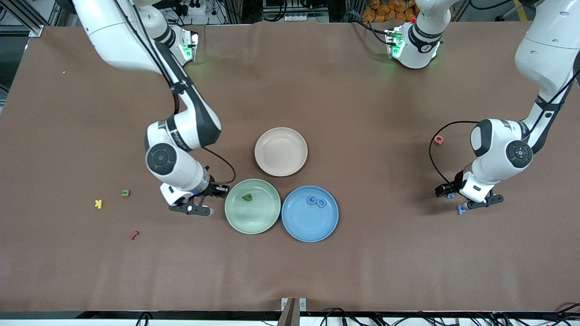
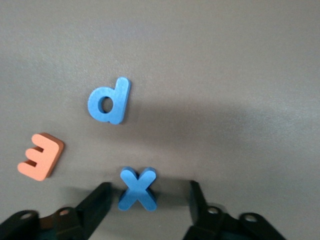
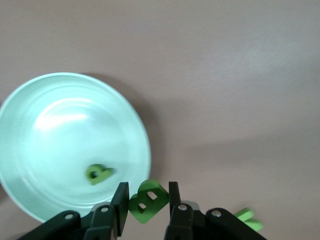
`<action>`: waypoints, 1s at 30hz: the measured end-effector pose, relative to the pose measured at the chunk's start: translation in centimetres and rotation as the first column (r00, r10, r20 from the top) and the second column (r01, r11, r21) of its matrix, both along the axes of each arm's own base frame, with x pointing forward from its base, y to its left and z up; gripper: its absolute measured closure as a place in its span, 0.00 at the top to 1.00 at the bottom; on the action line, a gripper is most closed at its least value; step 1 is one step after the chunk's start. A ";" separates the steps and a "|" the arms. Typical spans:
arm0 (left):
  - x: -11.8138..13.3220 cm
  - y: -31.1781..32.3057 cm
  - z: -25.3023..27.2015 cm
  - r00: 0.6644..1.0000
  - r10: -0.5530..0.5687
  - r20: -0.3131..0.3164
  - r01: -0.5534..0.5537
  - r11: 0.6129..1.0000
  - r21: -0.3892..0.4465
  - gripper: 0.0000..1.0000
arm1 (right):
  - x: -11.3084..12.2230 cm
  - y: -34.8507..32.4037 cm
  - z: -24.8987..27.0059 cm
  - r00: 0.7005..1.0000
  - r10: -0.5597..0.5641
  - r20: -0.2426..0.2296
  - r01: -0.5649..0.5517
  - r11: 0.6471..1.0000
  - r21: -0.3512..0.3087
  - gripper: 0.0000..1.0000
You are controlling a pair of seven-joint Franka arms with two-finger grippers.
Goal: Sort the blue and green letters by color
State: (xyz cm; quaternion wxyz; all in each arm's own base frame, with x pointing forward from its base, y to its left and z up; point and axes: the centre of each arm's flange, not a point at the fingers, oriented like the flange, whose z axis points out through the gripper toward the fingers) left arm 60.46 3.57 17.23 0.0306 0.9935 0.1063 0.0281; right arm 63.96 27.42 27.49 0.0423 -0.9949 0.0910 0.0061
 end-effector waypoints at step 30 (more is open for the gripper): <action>4.5 -9.3 5.7 0.999 0.001 0.047 -0.001 1.000 0.013 0.33 | 0.1 8.4 -3.1 0.986 -0.163 -0.022 0.163 0.987 0.001 0.37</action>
